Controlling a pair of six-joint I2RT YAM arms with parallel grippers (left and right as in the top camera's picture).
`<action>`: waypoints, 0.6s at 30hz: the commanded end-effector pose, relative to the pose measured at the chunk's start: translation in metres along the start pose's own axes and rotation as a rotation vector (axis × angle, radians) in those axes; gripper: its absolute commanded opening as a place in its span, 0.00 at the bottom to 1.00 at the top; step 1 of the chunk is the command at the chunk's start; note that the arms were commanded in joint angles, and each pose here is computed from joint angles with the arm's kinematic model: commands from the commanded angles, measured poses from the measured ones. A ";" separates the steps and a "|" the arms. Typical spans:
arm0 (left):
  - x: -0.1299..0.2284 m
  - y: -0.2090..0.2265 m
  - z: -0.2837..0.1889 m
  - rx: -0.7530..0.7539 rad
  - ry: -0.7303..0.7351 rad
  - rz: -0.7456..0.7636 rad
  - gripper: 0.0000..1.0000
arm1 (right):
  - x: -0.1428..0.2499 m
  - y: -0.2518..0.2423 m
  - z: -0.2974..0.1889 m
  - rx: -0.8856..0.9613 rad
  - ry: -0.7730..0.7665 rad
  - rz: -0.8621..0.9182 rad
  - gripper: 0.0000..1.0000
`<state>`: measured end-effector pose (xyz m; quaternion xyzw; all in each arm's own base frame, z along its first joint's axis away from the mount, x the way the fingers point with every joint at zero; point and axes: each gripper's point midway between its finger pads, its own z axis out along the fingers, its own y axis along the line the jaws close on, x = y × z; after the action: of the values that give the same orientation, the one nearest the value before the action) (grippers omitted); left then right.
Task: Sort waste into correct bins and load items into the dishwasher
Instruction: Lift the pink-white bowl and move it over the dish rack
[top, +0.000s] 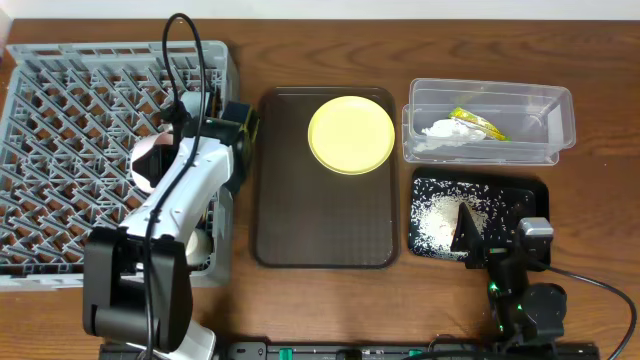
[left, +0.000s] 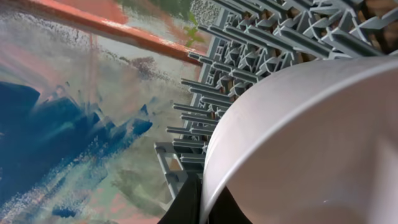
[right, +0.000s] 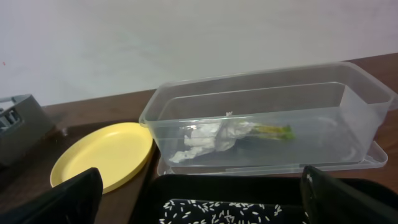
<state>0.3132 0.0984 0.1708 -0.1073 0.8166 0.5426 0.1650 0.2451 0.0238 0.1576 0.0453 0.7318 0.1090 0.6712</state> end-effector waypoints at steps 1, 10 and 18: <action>0.008 -0.003 0.002 0.013 0.024 0.005 0.06 | 0.001 -0.002 0.000 0.009 -0.002 -0.014 0.99; 0.007 -0.006 -0.019 0.030 -0.025 0.067 0.07 | 0.001 -0.002 0.000 0.009 -0.002 -0.014 0.99; 0.001 0.012 -0.045 0.101 -0.102 -0.021 0.22 | 0.001 -0.002 0.000 0.008 -0.002 -0.014 0.99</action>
<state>0.3084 0.0615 0.1838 -0.0579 0.8295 0.5212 0.1921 0.2451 0.0238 0.1577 0.0453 0.7317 0.1090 0.6713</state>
